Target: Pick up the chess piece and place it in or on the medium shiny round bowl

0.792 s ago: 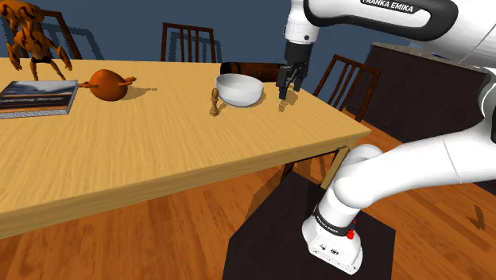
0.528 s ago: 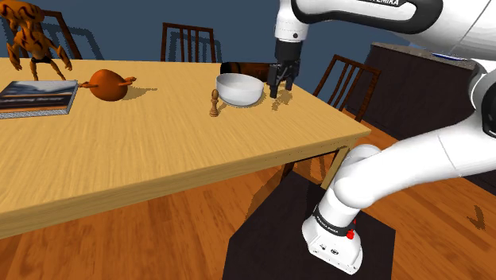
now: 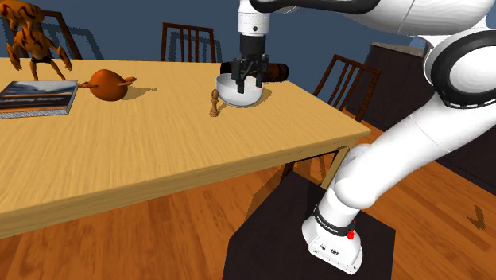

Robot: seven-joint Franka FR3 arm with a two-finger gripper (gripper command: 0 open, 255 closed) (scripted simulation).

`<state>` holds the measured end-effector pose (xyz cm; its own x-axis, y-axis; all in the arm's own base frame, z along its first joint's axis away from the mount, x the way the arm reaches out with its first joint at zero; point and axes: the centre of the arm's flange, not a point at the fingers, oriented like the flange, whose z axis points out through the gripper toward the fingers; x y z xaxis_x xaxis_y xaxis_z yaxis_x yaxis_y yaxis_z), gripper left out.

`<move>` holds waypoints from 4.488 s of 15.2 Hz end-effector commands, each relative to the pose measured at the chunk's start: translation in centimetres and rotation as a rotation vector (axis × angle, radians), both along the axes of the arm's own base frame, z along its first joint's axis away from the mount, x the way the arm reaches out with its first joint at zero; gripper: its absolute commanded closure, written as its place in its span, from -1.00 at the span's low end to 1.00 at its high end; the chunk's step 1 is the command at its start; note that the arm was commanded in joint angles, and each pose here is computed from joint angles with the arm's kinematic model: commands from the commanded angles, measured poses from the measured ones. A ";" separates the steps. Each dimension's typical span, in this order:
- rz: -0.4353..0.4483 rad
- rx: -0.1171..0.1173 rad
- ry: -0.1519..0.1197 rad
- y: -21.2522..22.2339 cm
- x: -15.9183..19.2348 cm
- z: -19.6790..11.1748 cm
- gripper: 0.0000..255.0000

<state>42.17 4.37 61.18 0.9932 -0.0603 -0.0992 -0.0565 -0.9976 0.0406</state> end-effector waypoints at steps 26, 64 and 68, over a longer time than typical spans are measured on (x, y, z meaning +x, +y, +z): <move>-0.019 0.050 0.051 5.8 10.4 -4.9 1.00; -0.019 0.050 0.051 5.8 10.4 10.6 1.00; -0.019 0.050 0.051 0.6 11.1 11.1 1.00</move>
